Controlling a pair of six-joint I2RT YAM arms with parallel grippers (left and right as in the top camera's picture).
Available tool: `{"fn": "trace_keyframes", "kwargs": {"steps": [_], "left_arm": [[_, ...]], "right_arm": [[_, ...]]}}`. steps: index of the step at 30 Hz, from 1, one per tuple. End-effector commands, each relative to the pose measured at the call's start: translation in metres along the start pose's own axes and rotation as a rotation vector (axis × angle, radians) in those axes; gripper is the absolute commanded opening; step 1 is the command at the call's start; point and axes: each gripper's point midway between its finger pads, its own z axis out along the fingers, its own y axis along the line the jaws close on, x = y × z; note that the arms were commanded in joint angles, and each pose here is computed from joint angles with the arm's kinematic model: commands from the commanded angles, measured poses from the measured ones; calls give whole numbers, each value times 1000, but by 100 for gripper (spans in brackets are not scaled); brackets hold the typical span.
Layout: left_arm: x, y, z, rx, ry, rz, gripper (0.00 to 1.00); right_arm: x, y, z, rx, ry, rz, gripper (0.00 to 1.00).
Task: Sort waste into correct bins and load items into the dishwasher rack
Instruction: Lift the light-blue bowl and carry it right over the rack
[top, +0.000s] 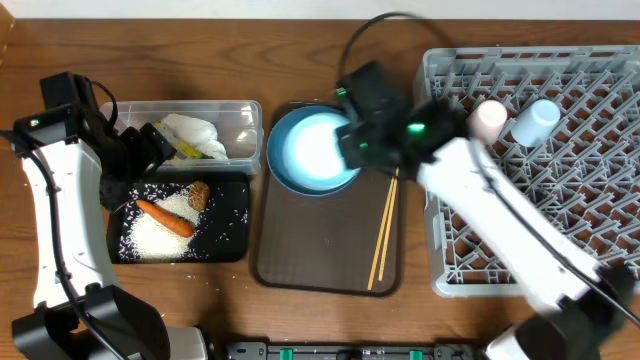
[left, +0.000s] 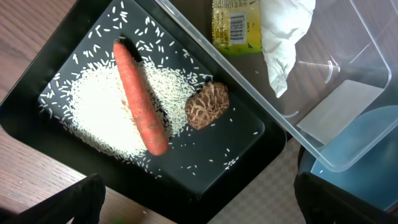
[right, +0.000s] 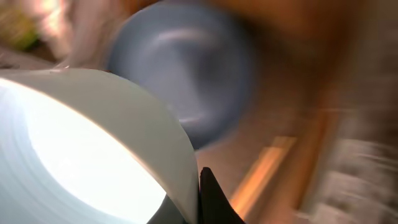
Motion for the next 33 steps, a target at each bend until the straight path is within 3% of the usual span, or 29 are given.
{"fn": "trace_keyframes", "kwargs": {"steps": [1,7,19,25,33], "left_arm": [[-1,2,-5,0,-16,-2,98],[0,2,-5,-1,-16,-2,98],[0,2,-5,-1,-16,-2,98],[-1,2,-5,0,-16,-2,98],[-1,2,-5,0,-16,-2,98]], "right_arm": [[-25,-70,-45,290,-144,-15,1],[-24,-163,-102,597,-193,51,1],[23,-295,-150,931,-40,237,1],[37,-326,-152,890,77,127,1],[46,-370,-151,925,114,160,1]]}}
